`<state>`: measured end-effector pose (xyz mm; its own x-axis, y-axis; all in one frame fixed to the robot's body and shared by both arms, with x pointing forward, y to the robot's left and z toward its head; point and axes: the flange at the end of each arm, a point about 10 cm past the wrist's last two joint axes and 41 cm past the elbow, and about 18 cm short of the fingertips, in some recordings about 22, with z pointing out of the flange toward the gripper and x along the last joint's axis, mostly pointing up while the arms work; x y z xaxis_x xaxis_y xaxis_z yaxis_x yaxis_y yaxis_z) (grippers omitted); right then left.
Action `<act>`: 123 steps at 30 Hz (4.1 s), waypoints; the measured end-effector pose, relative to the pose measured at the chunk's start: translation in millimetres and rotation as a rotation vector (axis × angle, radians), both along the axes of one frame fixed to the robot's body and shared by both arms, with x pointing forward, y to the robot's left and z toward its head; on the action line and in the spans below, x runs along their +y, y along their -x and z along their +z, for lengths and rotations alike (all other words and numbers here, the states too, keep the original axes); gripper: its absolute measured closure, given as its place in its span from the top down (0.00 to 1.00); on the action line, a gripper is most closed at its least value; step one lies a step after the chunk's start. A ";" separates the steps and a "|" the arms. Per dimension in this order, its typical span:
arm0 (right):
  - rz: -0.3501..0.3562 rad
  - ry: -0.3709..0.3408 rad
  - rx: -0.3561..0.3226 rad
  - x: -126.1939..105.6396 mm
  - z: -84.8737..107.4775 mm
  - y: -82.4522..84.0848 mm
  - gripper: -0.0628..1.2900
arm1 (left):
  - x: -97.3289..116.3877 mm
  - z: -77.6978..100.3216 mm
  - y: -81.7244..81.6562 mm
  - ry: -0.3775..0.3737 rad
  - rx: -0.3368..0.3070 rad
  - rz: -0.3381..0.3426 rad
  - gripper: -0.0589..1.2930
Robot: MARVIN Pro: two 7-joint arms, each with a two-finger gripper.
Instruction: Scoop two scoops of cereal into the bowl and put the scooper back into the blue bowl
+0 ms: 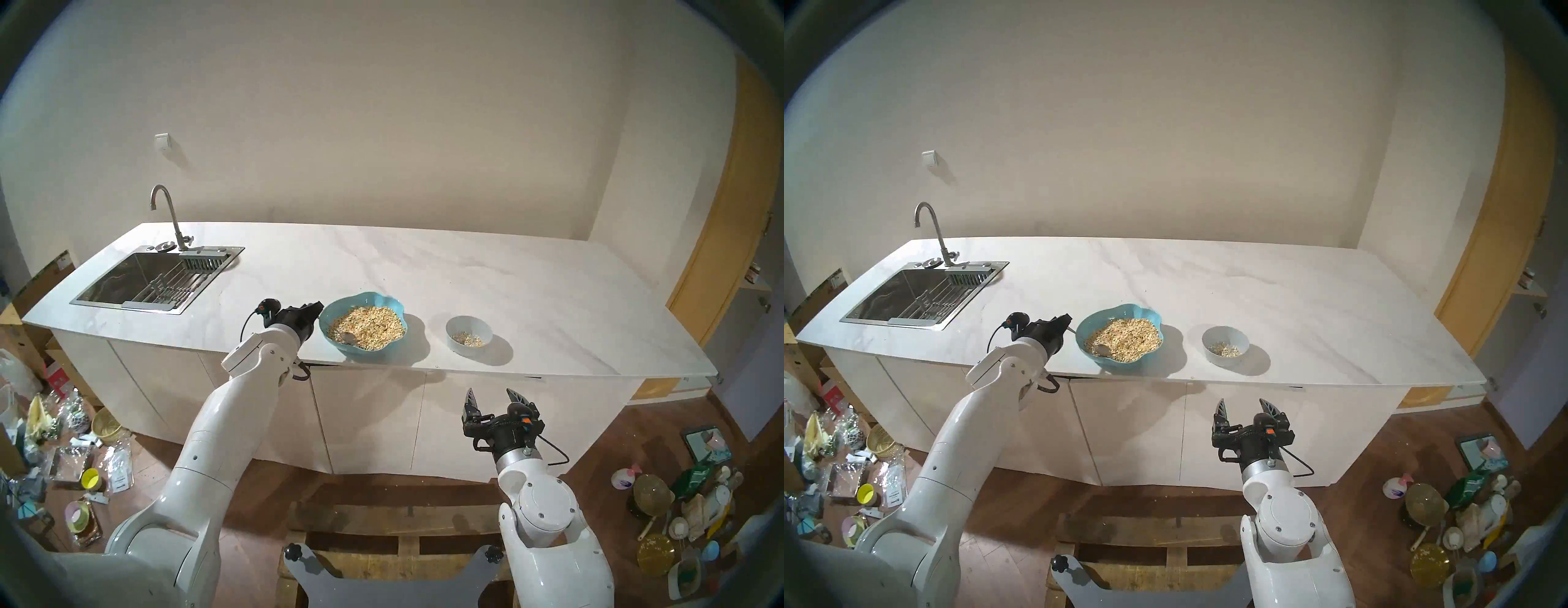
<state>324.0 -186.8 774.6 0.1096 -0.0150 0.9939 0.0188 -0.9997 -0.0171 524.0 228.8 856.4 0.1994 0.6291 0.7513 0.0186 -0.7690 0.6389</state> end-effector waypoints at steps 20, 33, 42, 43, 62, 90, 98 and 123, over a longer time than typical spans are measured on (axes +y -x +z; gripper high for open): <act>0.000 0.000 0.000 0.1 0.1 0.0 0.94 | -48.2 -5.5 -5.7 0.069 0.015 -0.020 0.03; 0.000 0.000 0.000 0.0 0.2 0.0 0.94 | -39.7 -14.6 -6.0 0.251 0.070 0.054 0.03; 0.000 0.000 0.000 0.0 0.2 0.0 0.94 | -25.4 -21.2 -5.1 0.393 0.128 0.114 0.03; 0.000 0.000 0.000 0.1 0.2 0.0 0.94 | -24.9 -21.4 -5.1 0.399 0.131 0.116 0.03; 0.000 0.000 0.000 0.1 0.0 0.0 0.94 | -27.3 -17.2 -7.1 0.485 0.174 0.124 0.03; 0.000 0.000 0.000 0.1 0.0 0.0 0.94 | -35.1 25.4 -22.4 0.349 0.135 0.033 0.03; 0.000 0.000 0.000 0.1 0.0 0.0 0.94 | -43.2 34.1 -26.8 0.339 0.125 0.011 0.03; 0.000 0.000 0.000 0.0 -0.1 0.0 0.94 | -88.6 54.6 -40.4 0.322 0.114 -0.088 0.03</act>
